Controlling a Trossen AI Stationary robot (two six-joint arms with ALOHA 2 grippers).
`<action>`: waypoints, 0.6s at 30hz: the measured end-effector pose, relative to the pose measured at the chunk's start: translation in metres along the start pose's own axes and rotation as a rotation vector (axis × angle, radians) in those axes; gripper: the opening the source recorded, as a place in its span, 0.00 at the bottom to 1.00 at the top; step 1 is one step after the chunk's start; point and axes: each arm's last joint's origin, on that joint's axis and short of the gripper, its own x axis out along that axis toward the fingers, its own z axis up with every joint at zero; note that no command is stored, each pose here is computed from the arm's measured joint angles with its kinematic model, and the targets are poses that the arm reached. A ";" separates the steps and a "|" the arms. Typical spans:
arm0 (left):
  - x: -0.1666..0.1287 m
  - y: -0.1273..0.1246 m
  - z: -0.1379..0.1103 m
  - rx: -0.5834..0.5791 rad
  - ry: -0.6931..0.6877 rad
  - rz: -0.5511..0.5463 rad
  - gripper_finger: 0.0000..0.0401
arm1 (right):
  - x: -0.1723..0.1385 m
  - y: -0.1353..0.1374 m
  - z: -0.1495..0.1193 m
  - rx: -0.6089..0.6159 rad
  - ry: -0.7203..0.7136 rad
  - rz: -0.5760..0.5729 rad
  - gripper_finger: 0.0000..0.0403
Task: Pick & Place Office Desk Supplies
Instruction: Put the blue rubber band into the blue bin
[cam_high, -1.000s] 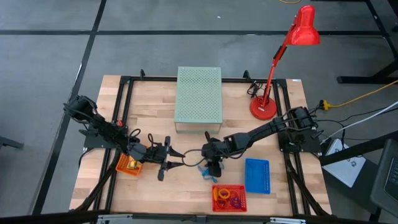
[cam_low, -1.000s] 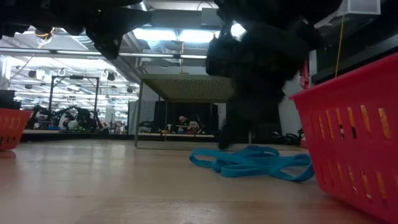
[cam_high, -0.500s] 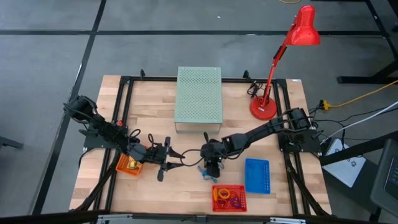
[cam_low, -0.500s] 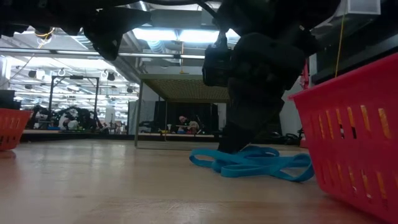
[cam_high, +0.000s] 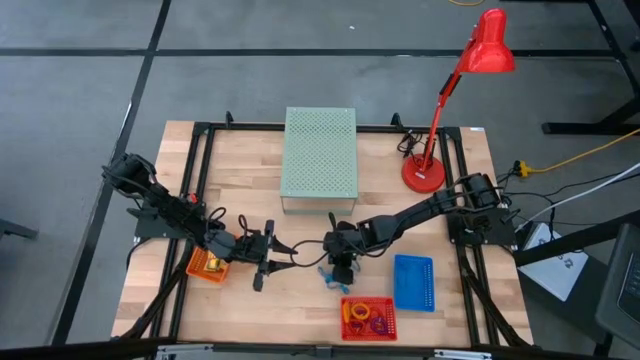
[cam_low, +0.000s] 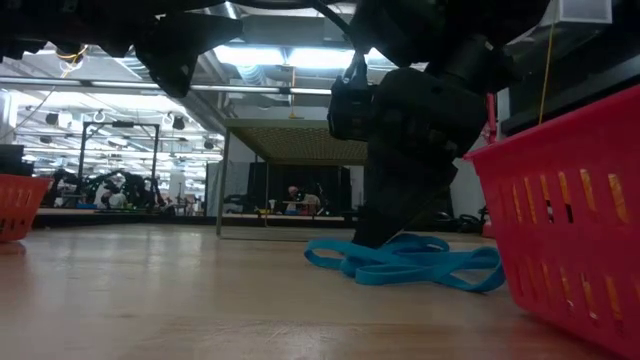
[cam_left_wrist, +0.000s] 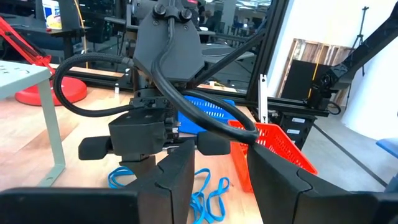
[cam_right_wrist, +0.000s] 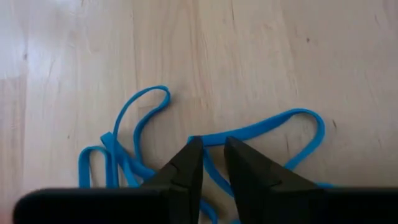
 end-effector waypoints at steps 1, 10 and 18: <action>0.000 0.000 0.000 0.000 0.000 0.000 0.36 | 0.000 0.000 0.000 -0.004 0.001 0.001 0.19; 0.000 0.000 0.000 0.000 0.001 -0.003 0.36 | -0.001 -0.001 -0.001 -0.039 0.004 -0.012 0.22; 0.000 0.000 0.000 0.000 0.001 -0.003 0.36 | -0.001 -0.003 0.000 -0.056 -0.006 -0.036 0.02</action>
